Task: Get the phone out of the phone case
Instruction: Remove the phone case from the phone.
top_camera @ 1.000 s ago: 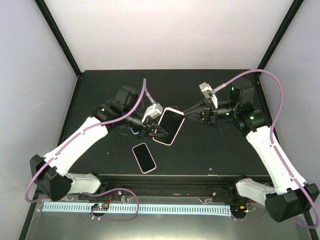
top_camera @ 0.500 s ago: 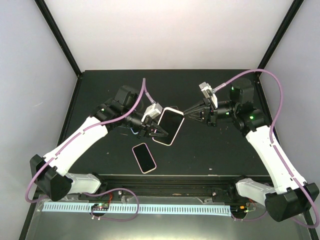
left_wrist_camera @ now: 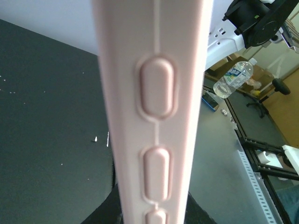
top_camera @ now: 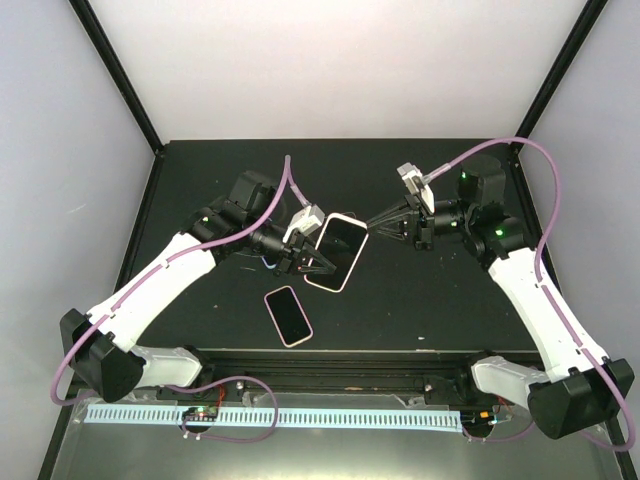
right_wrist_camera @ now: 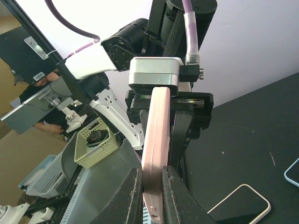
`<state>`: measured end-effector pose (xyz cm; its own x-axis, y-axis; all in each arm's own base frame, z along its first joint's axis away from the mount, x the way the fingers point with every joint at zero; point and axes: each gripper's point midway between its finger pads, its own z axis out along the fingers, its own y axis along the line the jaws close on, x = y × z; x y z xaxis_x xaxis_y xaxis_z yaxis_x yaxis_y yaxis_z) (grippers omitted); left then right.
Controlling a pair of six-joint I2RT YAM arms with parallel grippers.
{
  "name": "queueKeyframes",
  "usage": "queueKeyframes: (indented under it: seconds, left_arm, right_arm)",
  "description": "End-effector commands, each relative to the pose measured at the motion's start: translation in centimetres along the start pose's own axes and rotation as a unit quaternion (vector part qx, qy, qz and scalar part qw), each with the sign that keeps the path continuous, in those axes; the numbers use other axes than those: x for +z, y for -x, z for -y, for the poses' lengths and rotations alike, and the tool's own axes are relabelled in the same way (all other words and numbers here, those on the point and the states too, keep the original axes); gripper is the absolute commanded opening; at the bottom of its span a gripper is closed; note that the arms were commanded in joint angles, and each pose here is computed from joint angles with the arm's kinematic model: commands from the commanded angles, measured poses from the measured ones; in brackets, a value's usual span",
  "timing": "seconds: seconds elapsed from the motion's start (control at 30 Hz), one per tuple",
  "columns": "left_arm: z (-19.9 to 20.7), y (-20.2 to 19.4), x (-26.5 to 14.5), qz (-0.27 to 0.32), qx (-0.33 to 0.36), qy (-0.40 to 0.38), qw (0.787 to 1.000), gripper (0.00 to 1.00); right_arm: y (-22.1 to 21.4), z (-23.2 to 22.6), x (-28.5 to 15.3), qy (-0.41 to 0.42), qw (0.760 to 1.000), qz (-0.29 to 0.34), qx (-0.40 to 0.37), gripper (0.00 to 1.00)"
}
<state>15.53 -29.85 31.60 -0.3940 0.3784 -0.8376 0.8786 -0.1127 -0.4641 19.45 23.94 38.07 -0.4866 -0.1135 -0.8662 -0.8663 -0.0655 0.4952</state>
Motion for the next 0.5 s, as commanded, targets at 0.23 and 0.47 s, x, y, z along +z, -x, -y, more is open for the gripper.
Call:
queueKeyframes:
  seconds: [0.23, 0.47]
  left_arm:
    - [7.6, 4.3, -1.7, 0.061, 0.149, -0.120, 0.980, 0.02]
    - [7.7, 4.3, -1.7, 0.061, 0.150, -0.125, 0.979, 0.02]
  right_arm:
    - [-1.6, 5.1, -0.3, -0.071, 0.996, 0.009, 0.057, 0.09]
    - [-1.8, 5.5, -0.2, -0.075, 0.995, 0.009, 0.062, 0.08]
